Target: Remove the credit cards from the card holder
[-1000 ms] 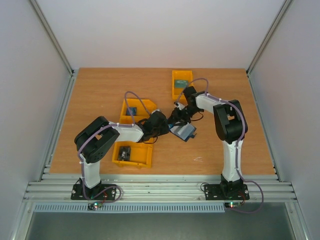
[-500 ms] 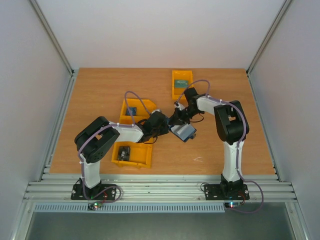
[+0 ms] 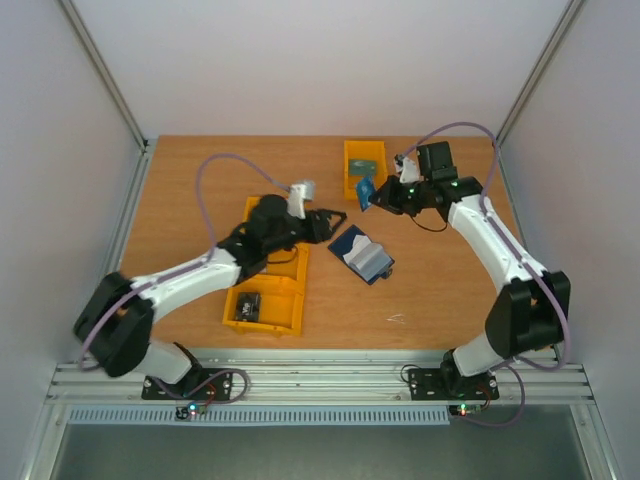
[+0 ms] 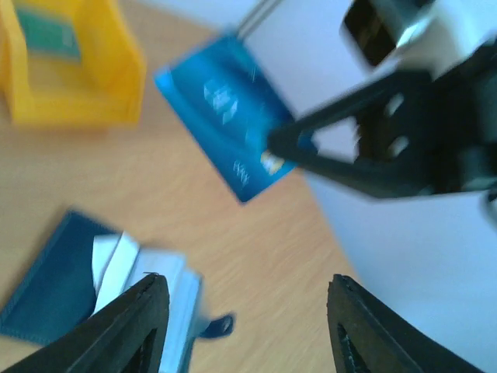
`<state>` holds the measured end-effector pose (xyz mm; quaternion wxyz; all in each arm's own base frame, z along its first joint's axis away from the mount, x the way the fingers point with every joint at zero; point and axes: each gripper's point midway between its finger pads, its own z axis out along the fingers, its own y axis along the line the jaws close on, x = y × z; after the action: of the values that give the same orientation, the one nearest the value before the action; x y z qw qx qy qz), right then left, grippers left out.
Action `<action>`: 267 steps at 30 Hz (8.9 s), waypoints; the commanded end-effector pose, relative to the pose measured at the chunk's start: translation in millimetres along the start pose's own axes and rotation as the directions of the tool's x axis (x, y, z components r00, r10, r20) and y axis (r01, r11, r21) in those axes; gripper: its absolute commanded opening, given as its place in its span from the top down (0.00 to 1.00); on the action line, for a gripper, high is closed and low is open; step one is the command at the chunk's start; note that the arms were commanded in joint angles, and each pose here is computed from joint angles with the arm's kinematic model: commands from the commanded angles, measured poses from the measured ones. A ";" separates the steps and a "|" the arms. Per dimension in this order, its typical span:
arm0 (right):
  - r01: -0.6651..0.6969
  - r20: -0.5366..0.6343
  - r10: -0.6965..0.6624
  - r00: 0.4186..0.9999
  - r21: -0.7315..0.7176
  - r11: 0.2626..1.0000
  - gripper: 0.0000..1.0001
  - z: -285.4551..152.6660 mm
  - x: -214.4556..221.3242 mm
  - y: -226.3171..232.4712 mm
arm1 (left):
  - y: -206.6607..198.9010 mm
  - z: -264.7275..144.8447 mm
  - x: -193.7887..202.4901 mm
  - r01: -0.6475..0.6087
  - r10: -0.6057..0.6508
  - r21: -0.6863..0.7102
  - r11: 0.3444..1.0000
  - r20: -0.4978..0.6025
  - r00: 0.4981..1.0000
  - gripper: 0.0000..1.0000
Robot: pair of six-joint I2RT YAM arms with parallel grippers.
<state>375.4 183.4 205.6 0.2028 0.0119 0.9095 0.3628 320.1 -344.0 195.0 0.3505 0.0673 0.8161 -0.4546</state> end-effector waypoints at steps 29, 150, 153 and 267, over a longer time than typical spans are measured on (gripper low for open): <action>-0.494 0.024 0.497 0.868 -0.081 0.866 0.99 181.8 14.2 129.1 | 255.4 -219.1 9.4 0.593 -0.298 -0.536 0.601 0.538 0.788 0.24; 0.228 -0.278 -0.183 0.943 0.137 0.964 0.98 294.4 66.5 116.4 | 257.1 -193.8 12.5 0.448 -0.169 -0.552 0.703 0.482 0.860 0.27; 0.237 -0.285 -0.188 0.940 0.148 0.960 0.98 293.8 67.7 112.9 | 249.6 -189.1 -1.3 0.371 -0.100 -0.551 0.748 0.458 0.883 0.27; -0.009 0.042 0.002 0.999 0.167 0.986 0.99 -9.4 44.0 34.7 | -25.2 16.2 27.8 -0.485 0.552 0.347 0.803 -0.123 0.825 0.01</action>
<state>327.5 205.5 195.1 0.1971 0.0395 0.9381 0.2819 295.9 -358.7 165.9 0.3205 0.3579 0.7603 -0.4372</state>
